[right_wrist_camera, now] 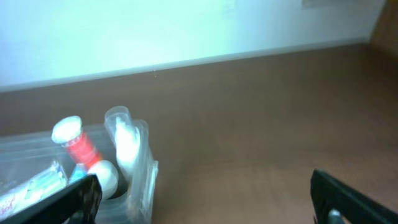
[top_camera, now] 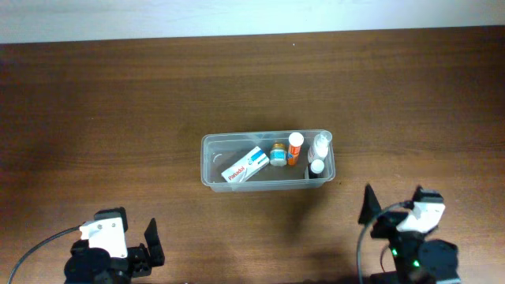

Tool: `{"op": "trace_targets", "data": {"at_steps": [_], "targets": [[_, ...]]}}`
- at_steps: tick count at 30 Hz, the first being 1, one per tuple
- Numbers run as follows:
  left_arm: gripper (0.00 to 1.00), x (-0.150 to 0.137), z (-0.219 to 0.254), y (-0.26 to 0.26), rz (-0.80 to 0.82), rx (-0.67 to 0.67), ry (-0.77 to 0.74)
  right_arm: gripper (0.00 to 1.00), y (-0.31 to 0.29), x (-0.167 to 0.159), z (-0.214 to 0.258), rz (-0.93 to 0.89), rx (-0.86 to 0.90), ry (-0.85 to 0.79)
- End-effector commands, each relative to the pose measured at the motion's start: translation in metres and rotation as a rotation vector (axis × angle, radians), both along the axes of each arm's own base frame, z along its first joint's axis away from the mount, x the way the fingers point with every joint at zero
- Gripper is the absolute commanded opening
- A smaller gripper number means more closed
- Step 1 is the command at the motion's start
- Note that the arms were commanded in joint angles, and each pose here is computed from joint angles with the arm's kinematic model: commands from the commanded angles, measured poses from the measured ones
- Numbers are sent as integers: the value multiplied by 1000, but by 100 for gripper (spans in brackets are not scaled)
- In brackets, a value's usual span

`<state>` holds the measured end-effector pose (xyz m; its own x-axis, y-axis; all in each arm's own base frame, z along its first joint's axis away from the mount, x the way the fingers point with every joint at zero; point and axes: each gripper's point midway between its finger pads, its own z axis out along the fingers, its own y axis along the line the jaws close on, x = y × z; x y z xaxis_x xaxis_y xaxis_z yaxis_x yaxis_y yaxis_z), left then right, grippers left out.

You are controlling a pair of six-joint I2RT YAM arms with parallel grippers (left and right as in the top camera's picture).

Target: Pack container

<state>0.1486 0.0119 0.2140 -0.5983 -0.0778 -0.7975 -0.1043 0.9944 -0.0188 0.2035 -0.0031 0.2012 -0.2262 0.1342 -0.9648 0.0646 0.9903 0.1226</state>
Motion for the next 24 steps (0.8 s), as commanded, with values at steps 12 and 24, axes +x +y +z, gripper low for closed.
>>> {"op": "trace_targets", "data": {"at_steps": [12, 24], "targets": [[99, 0, 0, -1, -10, 1, -4, 98, -4, 37, -47, -34, -4, -101], [99, 0, 0, -1, -10, 1, -4, 98, -4, 37, -47, -35, -4, -100]]}}
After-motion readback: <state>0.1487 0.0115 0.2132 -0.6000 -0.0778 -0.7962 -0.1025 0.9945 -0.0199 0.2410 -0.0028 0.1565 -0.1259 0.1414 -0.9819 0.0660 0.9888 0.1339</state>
